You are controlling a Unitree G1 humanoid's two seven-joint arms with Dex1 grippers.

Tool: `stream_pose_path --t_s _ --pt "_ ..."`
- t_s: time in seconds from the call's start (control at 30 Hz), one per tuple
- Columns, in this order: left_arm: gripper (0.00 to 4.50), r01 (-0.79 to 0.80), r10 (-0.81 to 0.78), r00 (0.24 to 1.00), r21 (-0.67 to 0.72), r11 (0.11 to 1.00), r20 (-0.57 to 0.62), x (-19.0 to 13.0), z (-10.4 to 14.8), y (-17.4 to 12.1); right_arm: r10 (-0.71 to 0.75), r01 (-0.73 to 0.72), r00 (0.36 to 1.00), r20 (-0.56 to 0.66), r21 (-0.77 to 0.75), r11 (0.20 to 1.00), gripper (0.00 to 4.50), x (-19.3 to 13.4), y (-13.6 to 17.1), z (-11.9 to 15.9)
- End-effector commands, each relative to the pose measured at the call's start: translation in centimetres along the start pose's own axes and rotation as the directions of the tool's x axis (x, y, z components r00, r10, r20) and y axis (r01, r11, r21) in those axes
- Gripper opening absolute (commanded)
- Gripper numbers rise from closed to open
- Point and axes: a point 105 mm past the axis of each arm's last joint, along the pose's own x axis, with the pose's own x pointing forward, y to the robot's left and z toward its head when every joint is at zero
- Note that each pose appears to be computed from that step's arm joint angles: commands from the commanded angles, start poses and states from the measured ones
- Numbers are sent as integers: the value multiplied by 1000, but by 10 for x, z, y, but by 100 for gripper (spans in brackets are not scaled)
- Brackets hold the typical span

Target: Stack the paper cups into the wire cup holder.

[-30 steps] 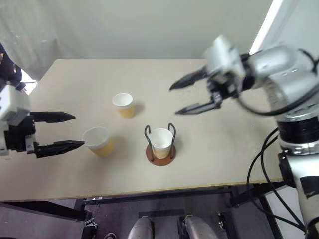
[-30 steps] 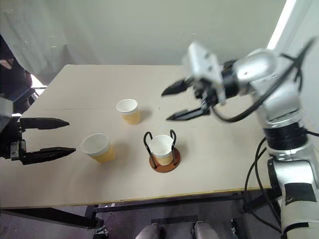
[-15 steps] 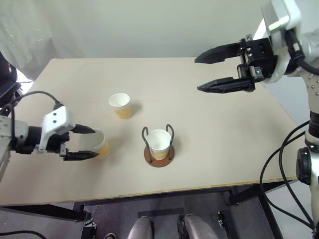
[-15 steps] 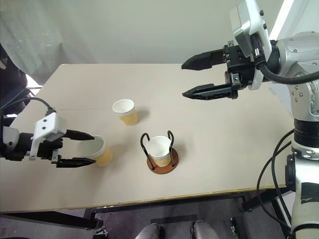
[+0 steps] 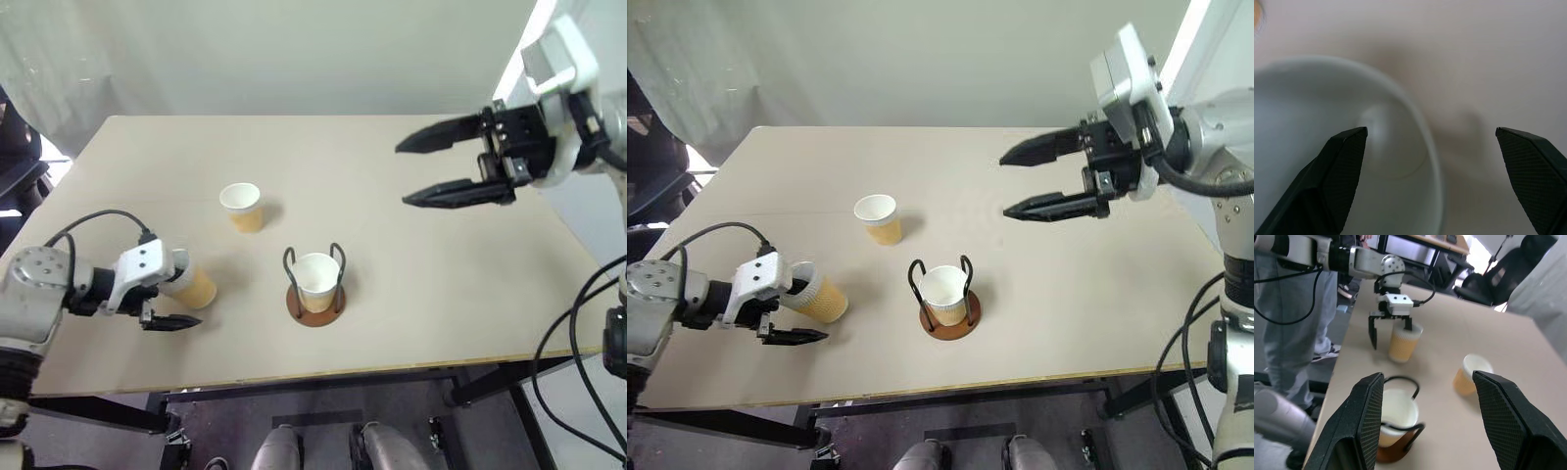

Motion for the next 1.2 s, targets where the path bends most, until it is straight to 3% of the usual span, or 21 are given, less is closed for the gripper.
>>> stream_pose_path --t_s 0.03,0.27,0.43,0.57,0.63,0.73,0.87,1.0,1.2 --pt "389 -35 34 999 82 996 11 2 7 11 -38 38 999 13 -35 999 294 -15 6 10" --pt "133 -18 5 996 141 990 90 -2 32 20 -135 136 991 -11 55 989 294 -37 11 -2" --pt "4 56 -98 970 191 980 220 -23 87 23 -273 269 962 8 154 951 294 -65 22 -16" --pt "2 60 -125 959 247 967 254 -39 120 29 -341 330 940 22 198 923 294 -78 37 -24" --pt "2 60 -170 926 314 947 337 -48 160 29 -367 355 929 34 192 915 294 -82 49 -27" --pt "2 132 -315 861 422 897 400 -49 207 13 -392 377 918 55 174 909 294 -82 61 -28" --pt "2 250 -487 787 527 813 378 -34 240 -8 -384 368 918 102 150 918 294 -74 69 -20" --pt "2 316 -552 780 576 754 295 -12 252 -13 -389 378 914 115 110 919 294 -68 71 -10" --pt "2 391 -582 795 592 705 169 16 241 -14 -429 422 900 83 88 902 294 -67 76 -7"
